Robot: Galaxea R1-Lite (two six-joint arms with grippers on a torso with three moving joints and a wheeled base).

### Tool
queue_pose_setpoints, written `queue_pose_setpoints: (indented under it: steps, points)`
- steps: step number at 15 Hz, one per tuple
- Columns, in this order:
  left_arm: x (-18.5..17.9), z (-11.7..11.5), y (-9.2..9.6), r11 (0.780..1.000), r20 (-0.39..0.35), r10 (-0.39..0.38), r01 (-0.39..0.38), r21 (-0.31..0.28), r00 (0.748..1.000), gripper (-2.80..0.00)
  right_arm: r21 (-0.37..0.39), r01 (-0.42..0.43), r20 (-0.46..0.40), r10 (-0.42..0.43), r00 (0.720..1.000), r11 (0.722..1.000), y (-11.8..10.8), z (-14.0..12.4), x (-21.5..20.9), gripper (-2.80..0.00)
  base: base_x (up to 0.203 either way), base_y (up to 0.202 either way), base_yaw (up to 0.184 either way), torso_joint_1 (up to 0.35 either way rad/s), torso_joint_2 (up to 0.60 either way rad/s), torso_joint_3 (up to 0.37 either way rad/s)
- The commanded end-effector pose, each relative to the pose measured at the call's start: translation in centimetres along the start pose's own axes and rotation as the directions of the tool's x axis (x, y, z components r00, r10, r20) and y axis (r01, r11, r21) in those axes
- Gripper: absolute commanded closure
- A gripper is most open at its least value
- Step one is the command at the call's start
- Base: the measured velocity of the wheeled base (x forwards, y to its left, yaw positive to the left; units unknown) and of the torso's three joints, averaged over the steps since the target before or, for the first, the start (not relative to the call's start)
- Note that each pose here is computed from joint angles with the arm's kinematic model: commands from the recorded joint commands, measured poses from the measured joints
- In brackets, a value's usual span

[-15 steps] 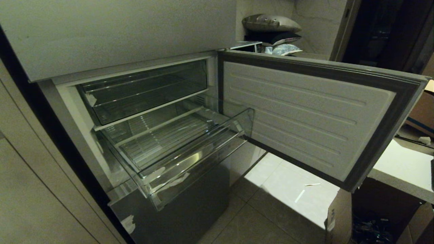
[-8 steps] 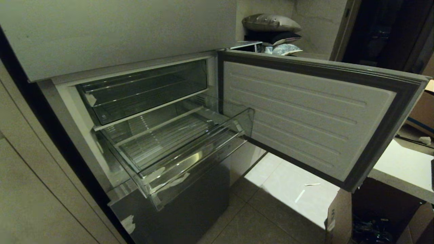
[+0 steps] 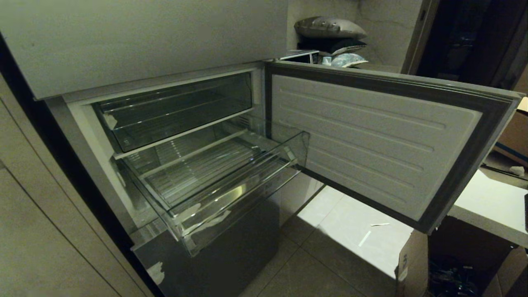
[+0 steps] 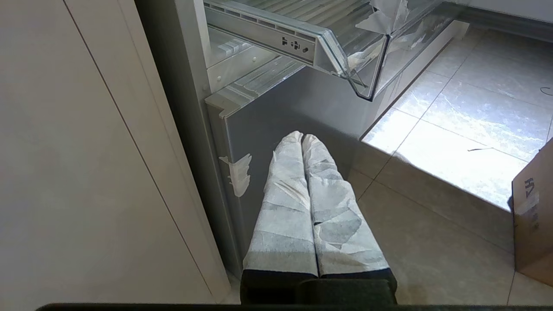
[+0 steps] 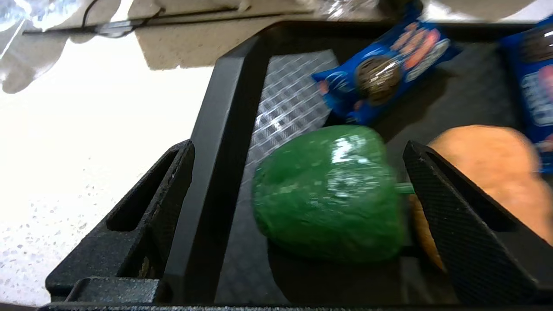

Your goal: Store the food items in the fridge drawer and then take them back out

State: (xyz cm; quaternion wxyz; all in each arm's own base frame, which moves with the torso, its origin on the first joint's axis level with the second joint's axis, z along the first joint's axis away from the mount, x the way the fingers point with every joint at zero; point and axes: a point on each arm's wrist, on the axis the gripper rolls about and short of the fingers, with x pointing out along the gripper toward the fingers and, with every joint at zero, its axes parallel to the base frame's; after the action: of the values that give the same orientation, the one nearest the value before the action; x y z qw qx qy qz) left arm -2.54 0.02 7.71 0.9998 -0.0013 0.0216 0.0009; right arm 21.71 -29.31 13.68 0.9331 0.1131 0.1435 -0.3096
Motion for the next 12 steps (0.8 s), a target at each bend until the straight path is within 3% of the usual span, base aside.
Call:
queue_pose_setpoints:
  steps: [1,12]
  points:
    - [0.01,0.0,0.0,1.0,-0.001,0.001,-0.001,0.0,1.0,0.0,-0.006,-0.019,-0.006,0.019,1.0,1.0,0.52,-0.52,0.64,-2.8,0.0,0.0,0.0,0.0,0.0,0.0]
    - [0.01,0.0,0.0,1.0,-0.001,0.0,0.0,0.0,1.0,0.0,-0.011,-0.007,0.007,0.007,1.0,1.0,0.46,-0.21,0.49,-2.8,0.0,0.0,0.0,0.0,0.0,0.0]
